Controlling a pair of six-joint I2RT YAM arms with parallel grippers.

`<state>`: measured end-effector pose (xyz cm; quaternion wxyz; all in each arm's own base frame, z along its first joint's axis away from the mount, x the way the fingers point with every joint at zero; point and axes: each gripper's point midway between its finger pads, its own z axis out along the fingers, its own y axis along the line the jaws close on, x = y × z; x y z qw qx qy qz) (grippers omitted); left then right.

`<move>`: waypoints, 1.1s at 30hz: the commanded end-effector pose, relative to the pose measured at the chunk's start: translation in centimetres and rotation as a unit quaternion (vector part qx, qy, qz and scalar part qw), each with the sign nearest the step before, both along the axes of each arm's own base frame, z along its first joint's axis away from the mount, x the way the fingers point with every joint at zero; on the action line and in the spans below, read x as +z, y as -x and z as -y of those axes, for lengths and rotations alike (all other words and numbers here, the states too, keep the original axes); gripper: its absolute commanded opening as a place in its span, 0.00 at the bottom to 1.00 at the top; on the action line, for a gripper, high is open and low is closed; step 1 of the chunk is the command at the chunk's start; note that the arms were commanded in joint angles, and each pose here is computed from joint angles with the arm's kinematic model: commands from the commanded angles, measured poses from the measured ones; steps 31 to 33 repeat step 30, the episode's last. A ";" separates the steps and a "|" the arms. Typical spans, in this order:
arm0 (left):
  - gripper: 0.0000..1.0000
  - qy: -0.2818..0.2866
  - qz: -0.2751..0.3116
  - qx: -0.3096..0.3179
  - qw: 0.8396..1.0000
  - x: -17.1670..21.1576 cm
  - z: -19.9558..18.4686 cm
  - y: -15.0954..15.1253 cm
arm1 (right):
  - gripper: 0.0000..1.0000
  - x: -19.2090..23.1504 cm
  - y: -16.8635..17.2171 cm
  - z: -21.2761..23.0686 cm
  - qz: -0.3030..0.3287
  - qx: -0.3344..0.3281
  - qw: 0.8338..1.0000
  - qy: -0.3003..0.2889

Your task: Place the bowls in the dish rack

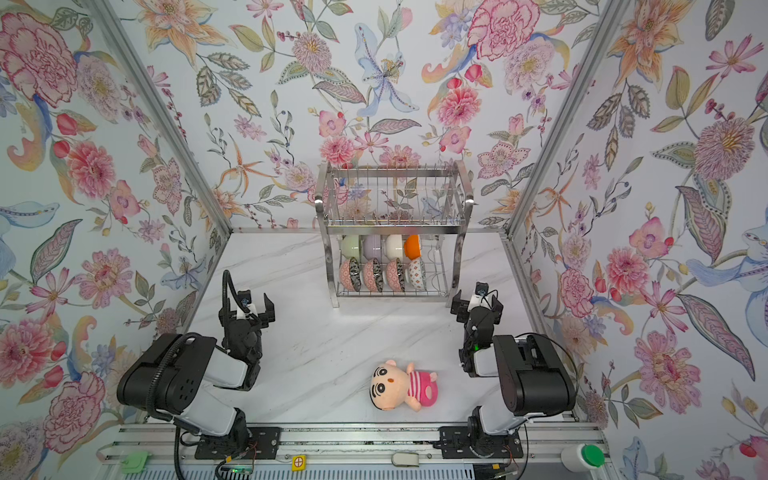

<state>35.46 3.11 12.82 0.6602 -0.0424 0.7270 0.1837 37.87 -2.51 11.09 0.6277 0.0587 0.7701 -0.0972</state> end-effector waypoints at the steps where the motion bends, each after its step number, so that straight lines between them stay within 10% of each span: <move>1: 1.00 -0.003 0.018 0.004 1.000 1.0 -0.1 -0.2 | 0.99 -0.1 0.0 -0.2 -0.003 0.001 1.000 -0.009; 33: 0.99 -0.003 0.017 0.004 1.000 1.0 -0.1 -0.2 | 0.99 -0.3 -0.4 -1.8 -0.011 0.054 0.999 -0.003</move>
